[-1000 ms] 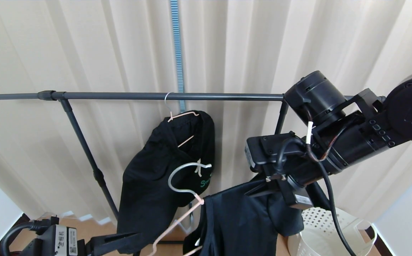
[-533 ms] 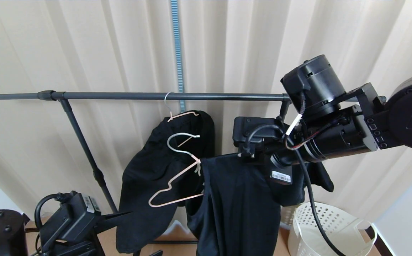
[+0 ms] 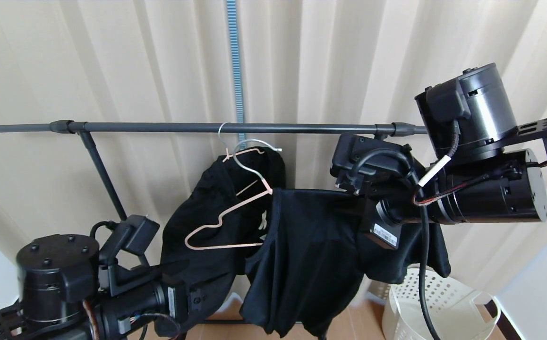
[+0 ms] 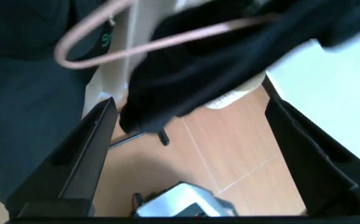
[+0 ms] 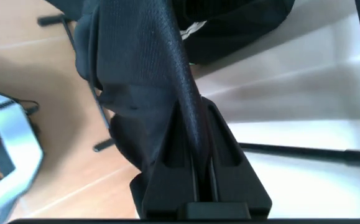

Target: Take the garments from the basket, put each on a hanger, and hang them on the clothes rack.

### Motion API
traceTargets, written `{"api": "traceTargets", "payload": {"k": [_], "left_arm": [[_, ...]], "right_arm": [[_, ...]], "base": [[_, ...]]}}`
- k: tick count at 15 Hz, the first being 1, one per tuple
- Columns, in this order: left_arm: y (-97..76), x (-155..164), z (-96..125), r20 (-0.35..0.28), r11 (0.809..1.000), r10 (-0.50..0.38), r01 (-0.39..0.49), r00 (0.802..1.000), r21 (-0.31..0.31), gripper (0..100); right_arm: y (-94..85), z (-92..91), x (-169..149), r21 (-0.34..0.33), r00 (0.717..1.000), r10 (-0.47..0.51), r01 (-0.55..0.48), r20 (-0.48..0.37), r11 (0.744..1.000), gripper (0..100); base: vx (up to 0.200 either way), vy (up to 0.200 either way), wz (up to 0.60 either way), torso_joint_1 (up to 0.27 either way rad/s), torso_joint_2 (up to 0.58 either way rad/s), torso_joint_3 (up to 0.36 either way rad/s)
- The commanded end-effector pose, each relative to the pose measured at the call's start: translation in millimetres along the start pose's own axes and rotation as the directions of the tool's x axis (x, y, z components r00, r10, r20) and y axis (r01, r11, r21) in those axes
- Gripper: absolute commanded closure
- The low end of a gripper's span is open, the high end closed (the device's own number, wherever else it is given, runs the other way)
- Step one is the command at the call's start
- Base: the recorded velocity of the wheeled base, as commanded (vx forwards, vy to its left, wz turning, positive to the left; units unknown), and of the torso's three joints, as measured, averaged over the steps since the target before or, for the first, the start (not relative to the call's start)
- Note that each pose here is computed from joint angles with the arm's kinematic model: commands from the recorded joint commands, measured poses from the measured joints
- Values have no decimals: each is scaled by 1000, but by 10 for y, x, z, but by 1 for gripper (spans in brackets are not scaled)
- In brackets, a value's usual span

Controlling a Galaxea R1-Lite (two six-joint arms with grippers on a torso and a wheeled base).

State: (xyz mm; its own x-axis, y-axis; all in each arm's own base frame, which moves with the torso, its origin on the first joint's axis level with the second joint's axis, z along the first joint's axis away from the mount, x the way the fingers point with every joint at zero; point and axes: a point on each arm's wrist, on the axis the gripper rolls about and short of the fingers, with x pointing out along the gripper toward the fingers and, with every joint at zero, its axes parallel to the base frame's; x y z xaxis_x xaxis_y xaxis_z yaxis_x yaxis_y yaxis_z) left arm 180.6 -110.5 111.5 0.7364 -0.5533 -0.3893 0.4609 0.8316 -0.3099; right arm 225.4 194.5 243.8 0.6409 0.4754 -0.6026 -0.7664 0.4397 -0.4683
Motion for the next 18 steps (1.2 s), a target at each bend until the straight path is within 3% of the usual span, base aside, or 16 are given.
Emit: {"api": "traceTargets", "payload": {"k": [1,3,4,6,8,12,18], "left_arm": [[36,237,15,-24,997,47,-48,999,-65,0],[36,262,20,-22,995,57,-59,998,-83,0],[21,294,48,-12,990,58,-59,998,-125,0],[6,292,46,-13,988,52,-54,999,-142,0],[-35,300,34,-16,990,42,-44,999,-136,0],[-92,438,-81,-40,985,128,-132,991,-107,0],[-173,434,-139,-55,989,112,-117,992,-86,0]], "right_arm": [[54,1,-98,29,1000,-12,12,5,1000,100],[82,16,-105,57,1000,-16,16,4,998,100],[139,61,-125,76,1000,-6,5,19,997,100],[180,80,-128,70,1000,-8,7,15,998,100],[231,114,-132,70,1000,3,-5,25,998,100],[305,167,-155,77,999,22,-25,44,997,100],[343,203,-170,77,998,32,-36,58,996,100]], "base": [[0,0,0,0,0,0],[0,0,0,0,0,0],[0,0,0,0,0,0],[0,0,0,0,0,0],[0,0,0,0,0,0],[0,0,0,0,0,0],[0,0,0,0,0,0]]}}
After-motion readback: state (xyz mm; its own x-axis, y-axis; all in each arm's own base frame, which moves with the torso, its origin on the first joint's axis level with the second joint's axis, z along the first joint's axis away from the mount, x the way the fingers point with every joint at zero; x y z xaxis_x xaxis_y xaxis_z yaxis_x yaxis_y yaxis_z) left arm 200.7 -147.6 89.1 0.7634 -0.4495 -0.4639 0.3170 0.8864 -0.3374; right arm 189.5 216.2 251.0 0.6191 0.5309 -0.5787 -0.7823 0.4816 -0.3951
